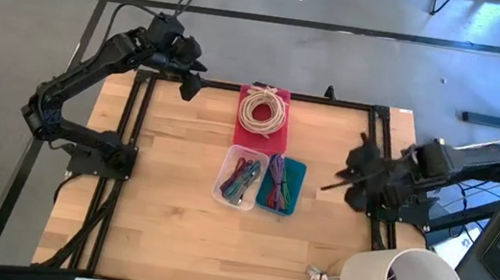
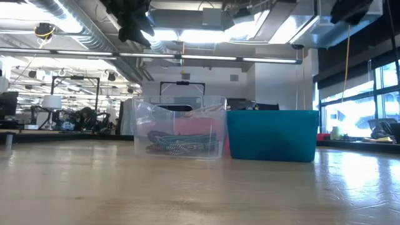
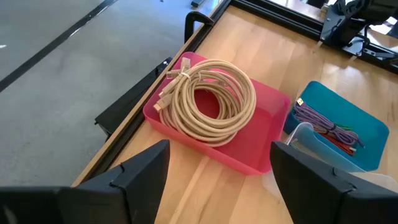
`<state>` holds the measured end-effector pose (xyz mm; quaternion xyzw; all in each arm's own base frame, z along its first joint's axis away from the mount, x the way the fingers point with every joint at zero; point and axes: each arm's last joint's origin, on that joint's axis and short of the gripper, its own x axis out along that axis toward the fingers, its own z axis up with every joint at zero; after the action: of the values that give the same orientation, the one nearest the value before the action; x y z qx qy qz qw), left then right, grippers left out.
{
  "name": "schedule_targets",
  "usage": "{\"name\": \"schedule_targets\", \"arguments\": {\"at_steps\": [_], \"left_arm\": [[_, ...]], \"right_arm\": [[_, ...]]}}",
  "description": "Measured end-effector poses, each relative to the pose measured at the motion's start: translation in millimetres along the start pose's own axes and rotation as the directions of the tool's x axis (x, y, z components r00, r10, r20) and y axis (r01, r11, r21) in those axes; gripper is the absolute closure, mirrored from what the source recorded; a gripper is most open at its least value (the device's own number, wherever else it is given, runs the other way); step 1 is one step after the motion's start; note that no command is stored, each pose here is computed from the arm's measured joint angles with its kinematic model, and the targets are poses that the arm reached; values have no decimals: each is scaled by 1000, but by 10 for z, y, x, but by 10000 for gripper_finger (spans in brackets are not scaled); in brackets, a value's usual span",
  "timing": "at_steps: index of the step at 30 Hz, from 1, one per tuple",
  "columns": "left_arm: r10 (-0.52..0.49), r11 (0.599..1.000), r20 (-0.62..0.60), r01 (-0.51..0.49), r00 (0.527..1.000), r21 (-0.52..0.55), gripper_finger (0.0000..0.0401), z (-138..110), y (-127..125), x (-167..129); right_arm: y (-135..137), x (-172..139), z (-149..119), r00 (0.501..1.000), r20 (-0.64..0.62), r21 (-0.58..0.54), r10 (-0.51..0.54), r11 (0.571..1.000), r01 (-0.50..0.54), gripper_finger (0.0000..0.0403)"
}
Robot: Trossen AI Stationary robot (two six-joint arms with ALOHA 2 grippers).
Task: Pick & Place USB Port
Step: Return to Home Position
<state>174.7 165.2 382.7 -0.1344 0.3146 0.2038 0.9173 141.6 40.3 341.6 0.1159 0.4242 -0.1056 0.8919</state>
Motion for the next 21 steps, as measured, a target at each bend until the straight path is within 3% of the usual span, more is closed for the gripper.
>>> {"name": "schedule_targets", "arguments": {"at_steps": [3,6,14,21], "left_arm": [[0,1000,0,0,1000,1,132,0,-1,0],[0,1000,0,0,1000,1,132,0,-1,0],[0,1000,0,0,1000,0,132,0,0,0],[0,1000,0,0,1000,0,132,0,0,0]], "right_arm": [[50,240,-184,981,136,38,140,989,-146,402],[67,501,-373,959,210,36,190,979,-202,402],[-42,1004,-867,897,364,26,252,960,-280,403],[-231,1281,-1258,877,418,20,237,963,-270,403]]}}
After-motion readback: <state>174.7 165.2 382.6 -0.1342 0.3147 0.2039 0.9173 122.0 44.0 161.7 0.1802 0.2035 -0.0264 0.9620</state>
